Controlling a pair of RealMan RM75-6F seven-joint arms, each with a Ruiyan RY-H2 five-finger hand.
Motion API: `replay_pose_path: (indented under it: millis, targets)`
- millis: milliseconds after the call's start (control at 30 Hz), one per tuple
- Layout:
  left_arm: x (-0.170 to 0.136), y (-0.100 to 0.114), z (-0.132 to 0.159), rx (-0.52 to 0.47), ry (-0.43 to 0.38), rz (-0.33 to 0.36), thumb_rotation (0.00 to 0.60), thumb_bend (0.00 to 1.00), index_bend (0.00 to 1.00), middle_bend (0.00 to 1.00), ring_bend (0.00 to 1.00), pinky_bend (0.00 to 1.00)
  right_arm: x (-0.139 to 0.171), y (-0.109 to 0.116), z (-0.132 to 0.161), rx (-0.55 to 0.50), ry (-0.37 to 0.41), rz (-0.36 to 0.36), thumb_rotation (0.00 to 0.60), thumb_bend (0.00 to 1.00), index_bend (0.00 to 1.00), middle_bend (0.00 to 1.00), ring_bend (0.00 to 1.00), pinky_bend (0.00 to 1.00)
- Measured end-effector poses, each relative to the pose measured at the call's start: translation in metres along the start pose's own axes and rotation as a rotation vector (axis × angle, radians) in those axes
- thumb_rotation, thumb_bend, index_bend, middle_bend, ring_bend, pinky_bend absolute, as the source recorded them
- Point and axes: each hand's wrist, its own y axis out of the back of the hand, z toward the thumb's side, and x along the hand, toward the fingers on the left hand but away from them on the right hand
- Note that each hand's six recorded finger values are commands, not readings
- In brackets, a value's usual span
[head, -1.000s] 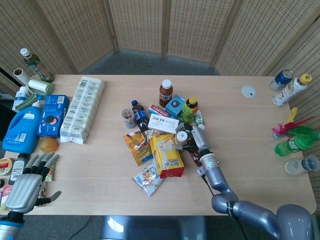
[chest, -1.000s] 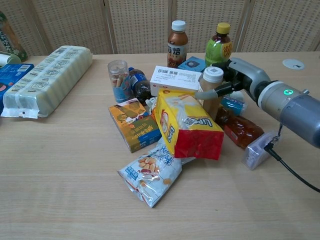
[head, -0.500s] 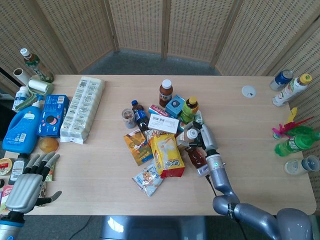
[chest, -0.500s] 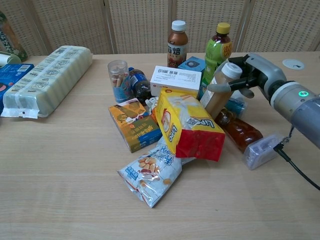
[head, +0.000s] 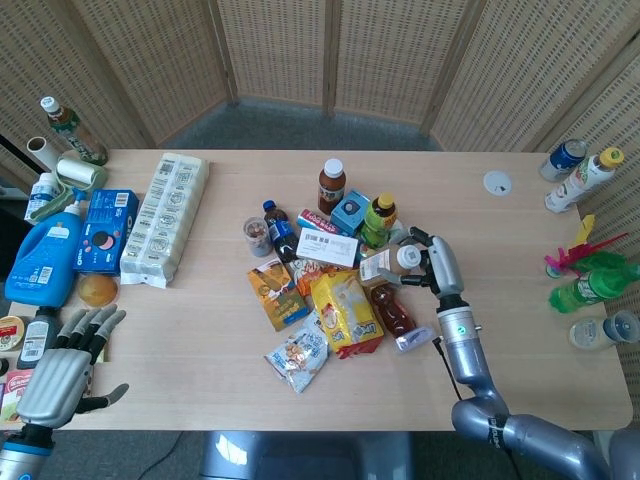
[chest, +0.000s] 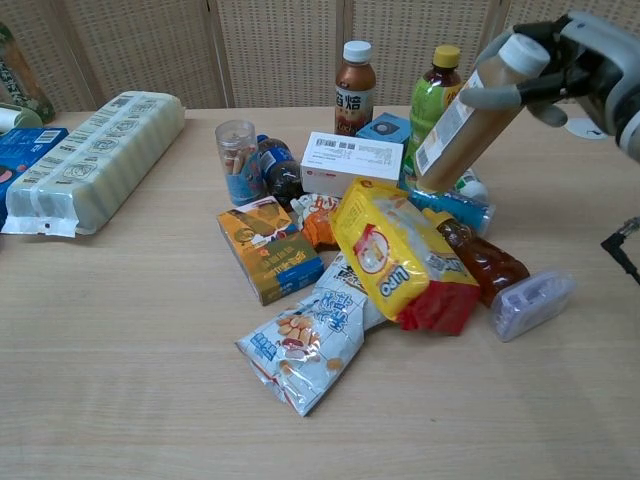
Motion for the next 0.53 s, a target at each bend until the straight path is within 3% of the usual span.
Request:
replay_pose_path:
  millis: [333,533]
  targets:
    - [-0.012,0.004,-0.004,-0.008,0.005,0.02,0.6,0.22,0.09,0.03,0.0,0.0,0.016,0.051,0.063,-0.046,0.094,-0.077,0.6,0.03,0.68,0.96,0.83,0.94]
    - [-0.013,0.004,-0.006,-0.014,0.003,0.022,0.6,0.22,0.09,0.04,0.0,0.0,0.027,0.069,0.089,-0.057,0.12,-0.104,0.6,0.03,0.68,0.96,0.83,0.94]
